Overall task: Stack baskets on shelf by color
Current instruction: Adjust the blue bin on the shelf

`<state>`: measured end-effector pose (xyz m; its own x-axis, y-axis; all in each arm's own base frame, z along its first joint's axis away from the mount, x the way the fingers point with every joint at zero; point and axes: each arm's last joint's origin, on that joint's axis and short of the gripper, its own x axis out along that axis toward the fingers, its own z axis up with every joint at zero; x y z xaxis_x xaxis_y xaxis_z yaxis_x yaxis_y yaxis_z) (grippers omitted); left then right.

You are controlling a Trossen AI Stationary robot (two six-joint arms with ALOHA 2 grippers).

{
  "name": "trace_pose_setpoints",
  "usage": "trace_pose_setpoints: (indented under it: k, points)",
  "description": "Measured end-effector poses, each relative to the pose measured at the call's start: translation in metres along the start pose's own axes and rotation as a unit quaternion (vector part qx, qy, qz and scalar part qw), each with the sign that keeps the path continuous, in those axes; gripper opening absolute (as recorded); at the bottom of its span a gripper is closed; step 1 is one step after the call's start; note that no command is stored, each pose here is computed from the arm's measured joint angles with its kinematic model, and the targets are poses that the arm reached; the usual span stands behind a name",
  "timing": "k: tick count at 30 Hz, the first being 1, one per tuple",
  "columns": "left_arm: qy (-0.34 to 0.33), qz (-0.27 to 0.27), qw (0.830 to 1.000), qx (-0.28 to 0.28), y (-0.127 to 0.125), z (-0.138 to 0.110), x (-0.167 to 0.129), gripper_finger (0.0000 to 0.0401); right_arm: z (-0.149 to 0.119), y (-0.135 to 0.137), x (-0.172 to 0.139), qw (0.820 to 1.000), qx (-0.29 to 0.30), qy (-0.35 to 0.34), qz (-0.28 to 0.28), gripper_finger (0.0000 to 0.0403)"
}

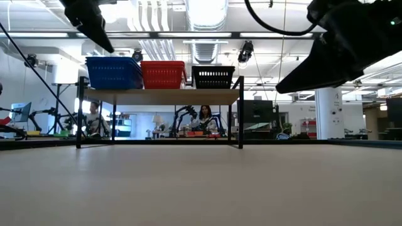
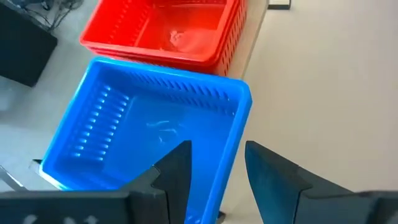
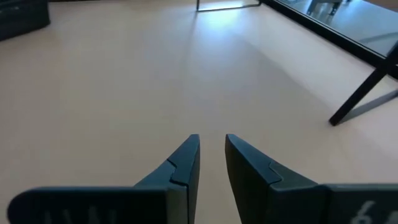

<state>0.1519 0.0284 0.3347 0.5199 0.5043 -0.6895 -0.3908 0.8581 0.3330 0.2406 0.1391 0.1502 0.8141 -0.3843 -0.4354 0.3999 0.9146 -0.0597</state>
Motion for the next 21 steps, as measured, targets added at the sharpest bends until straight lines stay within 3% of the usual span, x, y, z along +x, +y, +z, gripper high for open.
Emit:
trace_pose_setpoints:
  k: [5, 11, 16, 19, 21]
  points:
    - [-0.003, -0.018, 1.0, 0.015, -0.005, 0.002, -0.001, 0.0134, 0.0, -0.001, 0.001, 1.0, 0.003, 0.001, -0.001, 0.0071]
    - [-0.078, -0.061, 0.995, 0.019, -0.016, 0.017, -0.02, 0.0128, 0.0, -0.001, 0.001, 1.0, 0.003, 0.001, -0.001, 0.0075]
    - [-0.054, -0.114, 0.992, 0.007, -0.036, 0.012, -0.012, 0.0069, 0.0, -0.001, 0.001, 1.0, 0.003, 0.001, -0.001, 0.0069]
    - [-0.016, -0.118, 0.993, 0.002, -0.049, 0.004, 0.003, 0.0016, 0.0, -0.001, 0.001, 1.0, 0.001, 0.001, -0.001, 0.0066]
    - [0.007, -0.111, 0.994, -0.002, -0.054, -0.002, 0.013, 0.0008, 0.0, -0.001, 0.001, 1.0, -0.001, 0.001, -0.001, 0.0066]
